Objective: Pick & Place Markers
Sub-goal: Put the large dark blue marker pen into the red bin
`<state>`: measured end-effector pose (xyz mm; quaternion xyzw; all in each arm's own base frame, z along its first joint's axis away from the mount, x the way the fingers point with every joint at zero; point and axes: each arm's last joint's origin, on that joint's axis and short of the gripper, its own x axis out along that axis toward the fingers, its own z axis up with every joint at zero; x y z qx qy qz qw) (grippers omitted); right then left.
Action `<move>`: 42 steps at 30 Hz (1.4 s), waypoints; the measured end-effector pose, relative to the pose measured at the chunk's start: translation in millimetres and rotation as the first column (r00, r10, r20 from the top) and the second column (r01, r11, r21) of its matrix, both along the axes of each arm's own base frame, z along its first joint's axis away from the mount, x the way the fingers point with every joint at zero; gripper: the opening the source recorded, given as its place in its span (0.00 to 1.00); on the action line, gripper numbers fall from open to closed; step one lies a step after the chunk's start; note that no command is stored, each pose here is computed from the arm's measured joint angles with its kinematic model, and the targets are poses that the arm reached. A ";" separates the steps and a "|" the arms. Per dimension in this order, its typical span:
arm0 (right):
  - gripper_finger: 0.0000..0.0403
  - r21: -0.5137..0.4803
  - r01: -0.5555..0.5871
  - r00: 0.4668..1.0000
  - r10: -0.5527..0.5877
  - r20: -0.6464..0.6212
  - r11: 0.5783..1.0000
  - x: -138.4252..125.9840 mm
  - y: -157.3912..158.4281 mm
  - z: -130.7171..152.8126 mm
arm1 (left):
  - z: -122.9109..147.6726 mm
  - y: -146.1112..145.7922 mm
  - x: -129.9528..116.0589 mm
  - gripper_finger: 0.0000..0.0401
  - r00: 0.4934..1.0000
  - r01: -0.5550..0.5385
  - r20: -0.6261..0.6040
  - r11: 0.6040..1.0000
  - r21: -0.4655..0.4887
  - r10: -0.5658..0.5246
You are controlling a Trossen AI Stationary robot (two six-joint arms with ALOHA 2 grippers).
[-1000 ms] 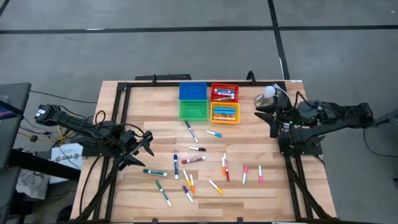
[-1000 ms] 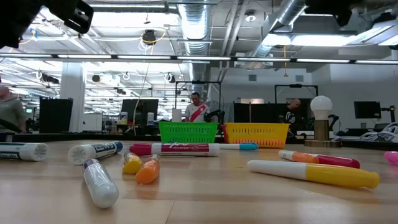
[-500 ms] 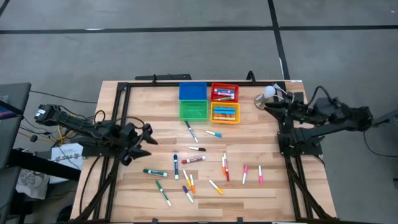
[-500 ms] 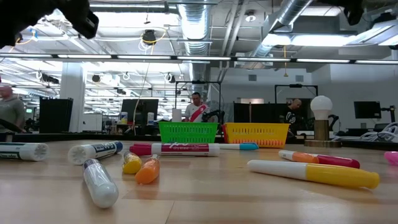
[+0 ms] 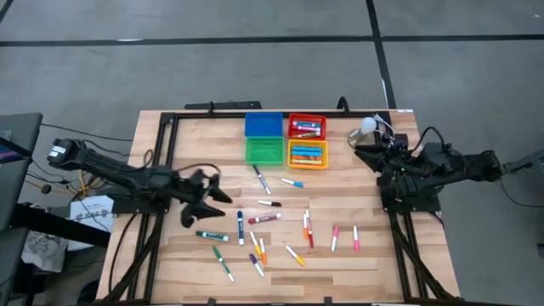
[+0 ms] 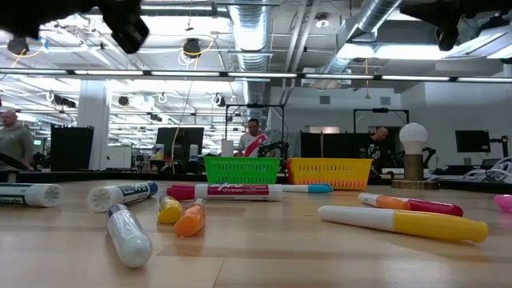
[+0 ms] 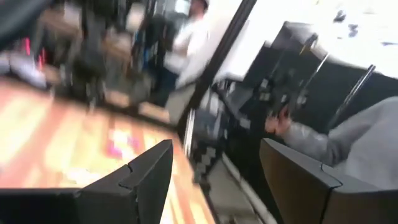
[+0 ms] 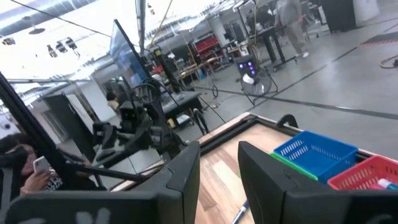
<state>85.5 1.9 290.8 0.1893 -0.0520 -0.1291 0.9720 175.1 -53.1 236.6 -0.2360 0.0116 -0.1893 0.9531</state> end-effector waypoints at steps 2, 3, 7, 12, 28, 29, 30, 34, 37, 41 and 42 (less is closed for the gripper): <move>0.25 0.000 0.000 1.000 0.000 0.003 1.000 1.9 0.3 -3.9 | 2.3 -1.4 14.2 0.60 0.995 0.052 -0.085 0.998 -0.019 -0.053; 0.25 0.000 0.000 1.000 0.000 0.003 1.000 2.8 0.5 -5.7 | 3.1 -1.4 20.9 0.60 0.990 0.080 -0.117 0.996 -0.031 -0.083; 0.25 -0.008 0.000 1.000 0.000 -0.003 1.000 4.5 0.8 -9.9 | 1.0 1.4 45.0 0.60 0.956 0.183 -0.216 0.979 -0.092 -0.199; 0.25 -0.026 0.000 1.000 0.000 -0.004 1.000 8.9 1.6 -20.1 | -6.3 4.9 67.3 0.60 0.910 0.254 -0.294 0.954 -0.159 -0.291; 0.25 -0.019 -0.050 0.989 0.052 0.138 0.999 19.3 4.9 -45.8 | -46.2 4.9 86.5 0.60 0.752 0.134 -0.547 0.897 -0.421 -0.369; 0.25 -0.020 -0.051 0.989 0.053 0.138 0.999 19.3 4.9 -45.8 | -46.6 5.1 86.5 0.60 0.756 0.124 -0.548 0.901 -0.416 -0.357; 0.25 -0.020 -0.052 0.989 0.054 0.138 0.998 19.3 5.0 -45.8 | -47.0 5.2 86.4 0.60 0.760 0.116 -0.549 0.903 -0.413 -0.349; 0.25 -0.027 -0.075 0.986 0.078 0.144 0.997 19.3 5.6 -45.2 | -47.6 5.6 85.7 0.60 0.765 0.110 -0.547 0.906 -0.409 -0.340; 0.25 -0.030 -0.096 0.984 0.100 0.144 0.995 19.5 6.2 -45.2 | -47.1 4.8 85.7 0.60 0.769 0.108 -0.543 0.906 -0.409 -0.337; 0.25 -0.029 -0.098 0.984 0.101 0.145 0.995 19.4 6.3 -45.1 | -48.3 6.0 86.5 0.60 0.765 -0.016 -0.580 0.892 -0.452 -0.281; 0.25 -0.029 -0.098 0.984 0.101 0.145 0.995 19.4 6.3 -45.1 | -49.6 7.5 86.6 0.60 0.756 -0.071 -0.601 0.881 -0.467 -0.258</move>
